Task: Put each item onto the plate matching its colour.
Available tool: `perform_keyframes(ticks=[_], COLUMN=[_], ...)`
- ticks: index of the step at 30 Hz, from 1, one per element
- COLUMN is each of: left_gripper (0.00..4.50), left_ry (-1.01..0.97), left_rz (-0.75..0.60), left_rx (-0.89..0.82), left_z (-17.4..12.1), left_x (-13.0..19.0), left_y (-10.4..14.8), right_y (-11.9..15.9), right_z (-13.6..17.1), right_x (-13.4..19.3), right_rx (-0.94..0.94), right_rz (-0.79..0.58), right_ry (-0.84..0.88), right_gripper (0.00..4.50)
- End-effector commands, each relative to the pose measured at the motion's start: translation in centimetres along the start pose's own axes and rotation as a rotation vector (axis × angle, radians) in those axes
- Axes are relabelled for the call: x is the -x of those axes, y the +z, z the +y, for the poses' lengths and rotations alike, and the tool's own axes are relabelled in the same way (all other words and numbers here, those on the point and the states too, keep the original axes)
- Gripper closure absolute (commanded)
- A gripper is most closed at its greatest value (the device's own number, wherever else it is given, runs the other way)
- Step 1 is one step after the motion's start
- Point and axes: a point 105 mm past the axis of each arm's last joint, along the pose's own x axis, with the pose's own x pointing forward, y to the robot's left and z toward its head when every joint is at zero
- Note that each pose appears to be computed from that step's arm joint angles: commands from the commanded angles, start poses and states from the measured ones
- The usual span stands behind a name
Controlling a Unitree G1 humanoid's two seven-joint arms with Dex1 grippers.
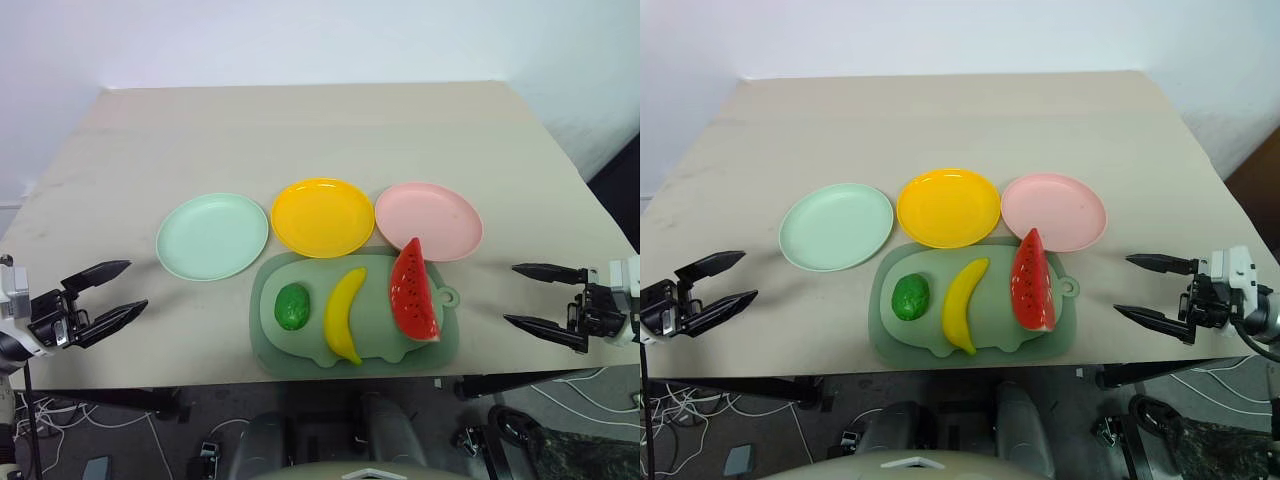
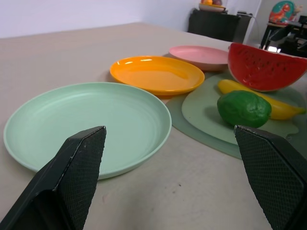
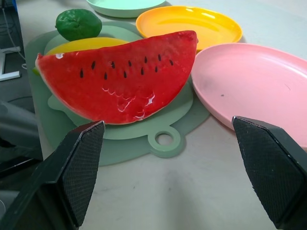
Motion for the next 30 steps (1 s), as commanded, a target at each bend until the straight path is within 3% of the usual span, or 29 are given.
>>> perform_keyframes(ticks=[1, 16, 22, 30], left_gripper=[0.01, 0.01, 0.01, 0.01], left_ry=[-0.013, -0.068, -0.158, -0.173], left_rz=[-0.021, -0.021, 0.023, 0.004], left_rx=[-0.023, -0.068, -0.028, -0.005], left_z=[0.2, -2.6, -5.2, -5.6], left_x=[-0.3, -1.5, -2.1, -3.1], left_y=[0.5, 0.4, -0.8, -2.0], right_y=[0.6, 3.5, 5.7, 10.1], right_z=[0.4, -1.5, -2.9, -3.4], right_x=[-0.4, -2.8, -4.5, -6.8], right_rx=[0.030, 0.042, -0.161, -0.410], right_rz=[-0.012, -0.025, -0.037, -0.019], right_ry=[0.015, 0.047, -0.002, -0.073], right_gripper=[0.00, 0.00, 0.00, 0.00])
